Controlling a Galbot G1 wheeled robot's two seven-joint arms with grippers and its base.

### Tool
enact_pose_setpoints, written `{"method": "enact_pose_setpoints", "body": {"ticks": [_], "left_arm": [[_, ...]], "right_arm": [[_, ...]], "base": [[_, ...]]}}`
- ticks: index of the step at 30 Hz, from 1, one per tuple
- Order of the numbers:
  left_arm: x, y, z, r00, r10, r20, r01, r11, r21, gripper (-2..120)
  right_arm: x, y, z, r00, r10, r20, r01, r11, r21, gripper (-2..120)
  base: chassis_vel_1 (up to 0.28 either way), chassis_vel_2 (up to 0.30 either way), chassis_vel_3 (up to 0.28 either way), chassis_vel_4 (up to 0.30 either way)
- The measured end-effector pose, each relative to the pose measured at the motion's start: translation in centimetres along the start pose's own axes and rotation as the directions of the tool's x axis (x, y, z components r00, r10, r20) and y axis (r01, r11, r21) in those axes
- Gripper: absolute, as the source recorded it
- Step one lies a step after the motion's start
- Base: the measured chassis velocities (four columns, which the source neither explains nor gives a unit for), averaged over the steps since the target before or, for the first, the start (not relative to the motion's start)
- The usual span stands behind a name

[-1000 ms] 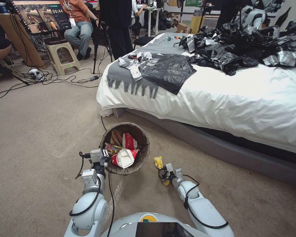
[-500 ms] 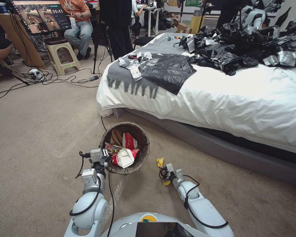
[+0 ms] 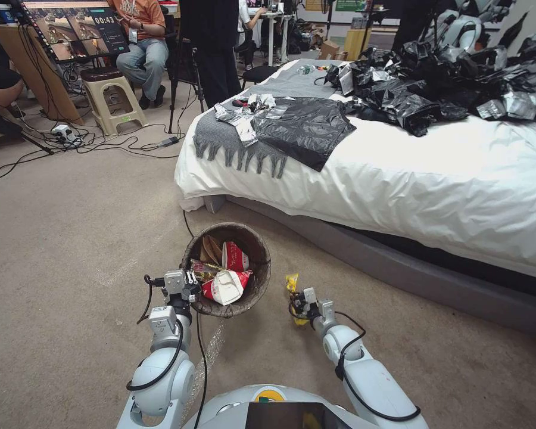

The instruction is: Pick up the trash bin, then pick up the garbage from the floor and place it into the trash bin.

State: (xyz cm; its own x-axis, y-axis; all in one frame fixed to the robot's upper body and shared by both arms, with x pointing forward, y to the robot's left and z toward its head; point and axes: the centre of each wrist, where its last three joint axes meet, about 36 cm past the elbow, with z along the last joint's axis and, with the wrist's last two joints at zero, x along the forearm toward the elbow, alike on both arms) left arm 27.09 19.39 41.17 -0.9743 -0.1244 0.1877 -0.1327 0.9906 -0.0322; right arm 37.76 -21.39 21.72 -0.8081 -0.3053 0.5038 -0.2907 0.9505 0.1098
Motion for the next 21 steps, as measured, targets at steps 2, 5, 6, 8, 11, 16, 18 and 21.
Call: {"method": "enact_pose_setpoints", "body": {"ticks": [2, 5, 6, 8, 11, 16, 18, 21], "left_arm": [[0.0, -0.1, 0.0, 1.000, 0.002, -0.001, -0.002, 1.000, 0.001, 2], [0.0, -0.1, 0.1, 1.000, 0.003, -0.002, -0.003, 1.000, 0.001, 2], [0.0, -0.1, 0.1, 1.000, 0.003, -0.002, -0.003, 1.000, 0.001, 2], [0.0, -0.1, 0.1, 1.000, 0.003, -0.003, -0.003, 1.000, 0.001, 2], [0.0, -0.1, 0.1, 1.000, 0.003, -0.004, -0.003, 1.000, 0.000, 2], [0.0, 0.0, 0.2, 1.000, 0.003, -0.006, -0.003, 1.000, -0.002, 2], [0.0, 0.0, 0.2, 1.000, 0.003, -0.007, -0.003, 1.000, -0.002, 2], [0.1, -0.1, 0.3, 1.000, 0.005, -0.012, -0.005, 1.000, 0.000, 2]], "right_arm": [[0.6, 0.3, -0.7, 0.999, 0.002, 0.052, -0.002, 1.000, 0.001, 0], [1.2, 0.7, -1.3, 0.994, 0.001, 0.108, -0.001, 1.000, 0.002, 0], [1.2, 0.7, -1.3, 0.994, 0.001, 0.108, -0.001, 1.000, 0.002, 0], [1.3, 0.8, -1.4, 0.992, -0.001, 0.125, 0.001, 1.000, 0.003, 0], [1.7, 1.0, -2.0, 0.983, -0.007, 0.184, 0.006, 1.000, 0.006, 0], [2.6, 1.8, -3.5, 0.954, -0.033, 0.299, 0.031, 0.999, 0.012, 0], [3.4, 2.5, -5.0, 0.929, -0.052, 0.366, 0.052, 0.999, 0.010, 0], [4.7, 3.5, -7.4, 0.878, -0.104, 0.467, 0.102, 0.994, 0.030, 0]], "base": [[0.000, 0.000, 0.000, 0.000], [0.000, 0.000, 0.000, 0.000], [0.000, 0.000, 0.000, 0.000], [0.000, 0.000, 0.000, 0.000], [0.000, 0.000, 0.000, 0.000], [0.000, 0.000, 0.000, 0.000], [0.000, 0.000, 0.000, 0.000], [0.000, 0.000, 0.000, 0.000]]}}
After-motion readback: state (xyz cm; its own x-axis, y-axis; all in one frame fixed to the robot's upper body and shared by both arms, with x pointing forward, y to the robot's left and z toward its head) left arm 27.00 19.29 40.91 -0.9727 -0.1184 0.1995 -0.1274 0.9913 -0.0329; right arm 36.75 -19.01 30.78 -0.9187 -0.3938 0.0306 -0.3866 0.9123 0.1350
